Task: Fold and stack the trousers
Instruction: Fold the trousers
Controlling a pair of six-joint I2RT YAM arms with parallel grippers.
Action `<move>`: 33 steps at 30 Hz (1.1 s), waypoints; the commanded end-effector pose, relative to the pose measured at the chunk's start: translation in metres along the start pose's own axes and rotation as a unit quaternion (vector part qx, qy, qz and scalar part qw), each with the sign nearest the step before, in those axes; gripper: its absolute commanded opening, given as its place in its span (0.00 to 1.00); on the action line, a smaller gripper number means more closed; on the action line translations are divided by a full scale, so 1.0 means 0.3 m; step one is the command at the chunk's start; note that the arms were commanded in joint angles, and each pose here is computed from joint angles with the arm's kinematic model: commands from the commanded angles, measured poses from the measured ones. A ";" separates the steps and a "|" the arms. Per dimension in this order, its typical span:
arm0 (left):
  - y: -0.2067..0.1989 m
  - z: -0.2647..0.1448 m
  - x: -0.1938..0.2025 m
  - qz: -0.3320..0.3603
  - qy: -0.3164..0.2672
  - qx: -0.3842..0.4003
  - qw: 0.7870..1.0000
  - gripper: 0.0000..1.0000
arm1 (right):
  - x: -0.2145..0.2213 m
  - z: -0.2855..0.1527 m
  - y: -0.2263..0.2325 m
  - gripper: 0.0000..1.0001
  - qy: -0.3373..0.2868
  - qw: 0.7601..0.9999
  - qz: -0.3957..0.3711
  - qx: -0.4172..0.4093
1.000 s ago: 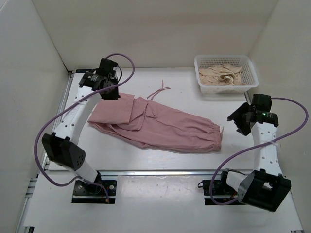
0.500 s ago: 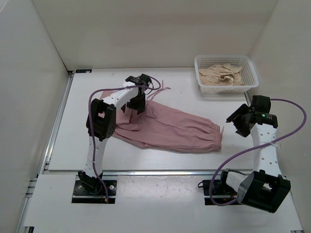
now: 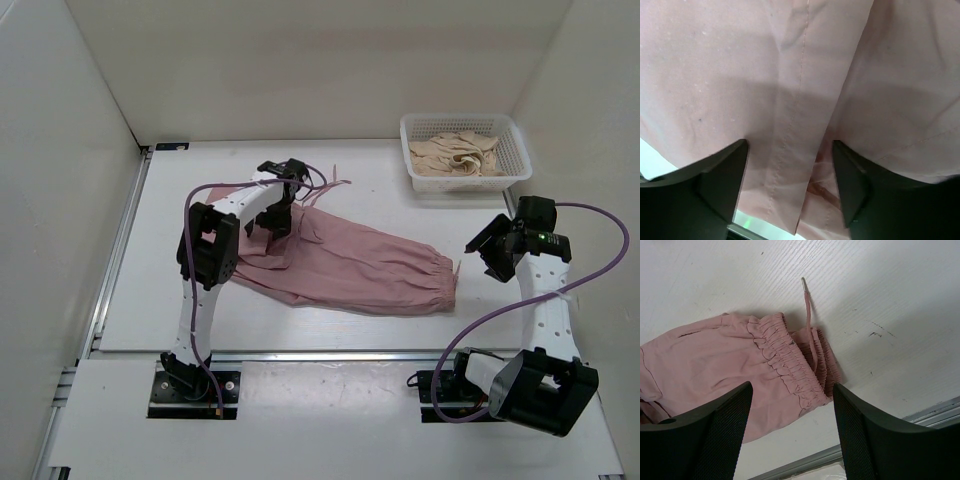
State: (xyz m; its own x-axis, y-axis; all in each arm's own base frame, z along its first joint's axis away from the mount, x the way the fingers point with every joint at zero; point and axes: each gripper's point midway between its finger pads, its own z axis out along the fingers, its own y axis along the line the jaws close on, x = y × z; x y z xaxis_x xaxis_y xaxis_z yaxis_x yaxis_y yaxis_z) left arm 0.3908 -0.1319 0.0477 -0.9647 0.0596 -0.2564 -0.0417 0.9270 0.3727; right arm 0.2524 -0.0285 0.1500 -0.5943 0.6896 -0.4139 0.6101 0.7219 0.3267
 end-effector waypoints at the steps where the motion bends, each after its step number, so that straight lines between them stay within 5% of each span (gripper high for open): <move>1: 0.025 -0.017 -0.013 -0.002 -0.014 -0.008 1.000 0.76 | -0.017 -0.007 0.022 0.70 -0.007 1.000 -0.010 -0.015; 2: 0.030 -0.017 -0.016 -0.002 -0.016 -0.012 1.000 0.69 | -0.017 -0.007 0.022 0.70 -0.007 1.000 -0.010 -0.015; 3: 0.046 -0.017 -0.014 0.000 -0.017 -0.023 1.000 0.47 | -0.017 -0.007 0.021 0.70 -0.007 1.000 -0.014 -0.015; 7: 0.136 -0.108 -0.048 -0.015 -0.042 -0.043 0.998 0.10 | -0.019 -0.014 0.023 0.70 -0.011 1.000 -0.015 -0.017; 18: 0.343 -0.461 -0.171 -0.041 -0.142 0.085 0.985 0.10 | -0.022 -0.036 0.033 0.70 -0.021 0.999 -0.016 -0.029; 33: 0.234 -0.601 -0.169 -0.010 -0.178 0.202 0.963 0.10 | -0.019 -0.037 0.037 0.70 -0.019 0.999 -0.016 -0.032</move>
State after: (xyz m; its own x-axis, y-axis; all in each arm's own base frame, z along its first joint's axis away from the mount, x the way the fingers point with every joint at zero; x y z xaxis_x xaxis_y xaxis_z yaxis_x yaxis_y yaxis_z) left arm 0.3933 -0.1210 0.2306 -0.8369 0.0853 -0.5406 0.0558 0.9959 0.0708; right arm 0.2522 -0.0247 0.1554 -0.5974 0.6810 -0.4235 0.5871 0.7311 0.3476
